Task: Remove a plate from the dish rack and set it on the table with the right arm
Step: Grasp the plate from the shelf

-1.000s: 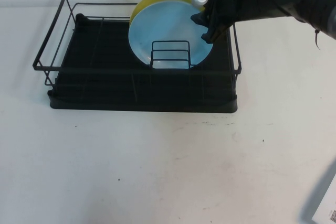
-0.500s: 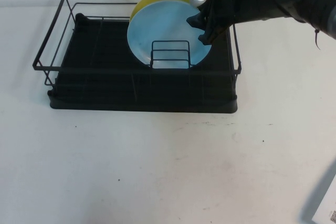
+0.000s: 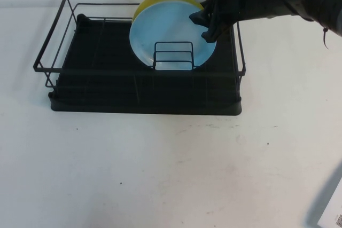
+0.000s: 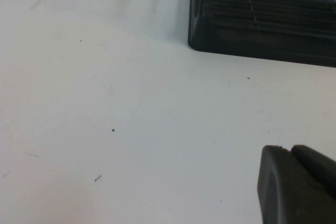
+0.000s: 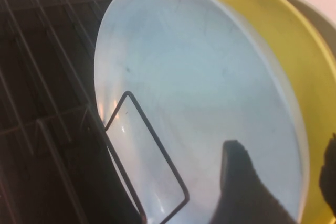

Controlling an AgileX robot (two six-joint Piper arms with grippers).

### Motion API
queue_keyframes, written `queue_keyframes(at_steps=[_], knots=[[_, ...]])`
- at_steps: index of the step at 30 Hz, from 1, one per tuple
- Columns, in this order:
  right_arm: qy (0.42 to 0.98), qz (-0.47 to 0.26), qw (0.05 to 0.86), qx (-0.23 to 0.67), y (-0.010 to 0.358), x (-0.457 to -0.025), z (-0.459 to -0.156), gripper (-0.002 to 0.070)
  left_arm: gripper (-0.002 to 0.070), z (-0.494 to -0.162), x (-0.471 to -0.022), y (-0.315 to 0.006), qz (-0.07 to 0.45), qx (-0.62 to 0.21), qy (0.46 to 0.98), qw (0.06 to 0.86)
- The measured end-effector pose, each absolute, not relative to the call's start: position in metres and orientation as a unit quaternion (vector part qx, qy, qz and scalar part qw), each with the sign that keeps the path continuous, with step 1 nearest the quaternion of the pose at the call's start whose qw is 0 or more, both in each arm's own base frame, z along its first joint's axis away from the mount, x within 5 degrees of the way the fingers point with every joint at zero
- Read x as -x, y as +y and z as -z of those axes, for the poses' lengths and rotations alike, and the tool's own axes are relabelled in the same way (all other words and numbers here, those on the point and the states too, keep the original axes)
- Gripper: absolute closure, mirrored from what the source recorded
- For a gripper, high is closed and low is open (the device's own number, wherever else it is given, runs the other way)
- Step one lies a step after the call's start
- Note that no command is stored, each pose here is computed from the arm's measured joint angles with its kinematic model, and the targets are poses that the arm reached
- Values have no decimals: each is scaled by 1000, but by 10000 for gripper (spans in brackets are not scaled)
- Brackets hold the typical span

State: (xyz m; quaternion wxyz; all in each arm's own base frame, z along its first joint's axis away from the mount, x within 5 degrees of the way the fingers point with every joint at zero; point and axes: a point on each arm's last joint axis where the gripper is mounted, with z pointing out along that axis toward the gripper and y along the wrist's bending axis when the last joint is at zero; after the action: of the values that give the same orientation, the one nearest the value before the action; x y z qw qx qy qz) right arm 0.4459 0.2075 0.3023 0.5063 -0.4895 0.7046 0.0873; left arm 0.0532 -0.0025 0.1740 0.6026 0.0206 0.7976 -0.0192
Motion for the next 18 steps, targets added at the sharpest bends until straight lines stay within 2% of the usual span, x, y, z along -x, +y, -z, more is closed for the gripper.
queue_keyframes(at_steps=[8,14,18], knots=[[693,-71,514,500,207,-447,-303,426,679,-174,-53,-2,19,-21,798,603],[690,-69,522,497,208,-449,-303,430,679,-174,-53,-2,19,-21,798,603],[694,-69,519,494,209,-454,-292,431,679,-174,-53,-2,19,-21,798,603]])
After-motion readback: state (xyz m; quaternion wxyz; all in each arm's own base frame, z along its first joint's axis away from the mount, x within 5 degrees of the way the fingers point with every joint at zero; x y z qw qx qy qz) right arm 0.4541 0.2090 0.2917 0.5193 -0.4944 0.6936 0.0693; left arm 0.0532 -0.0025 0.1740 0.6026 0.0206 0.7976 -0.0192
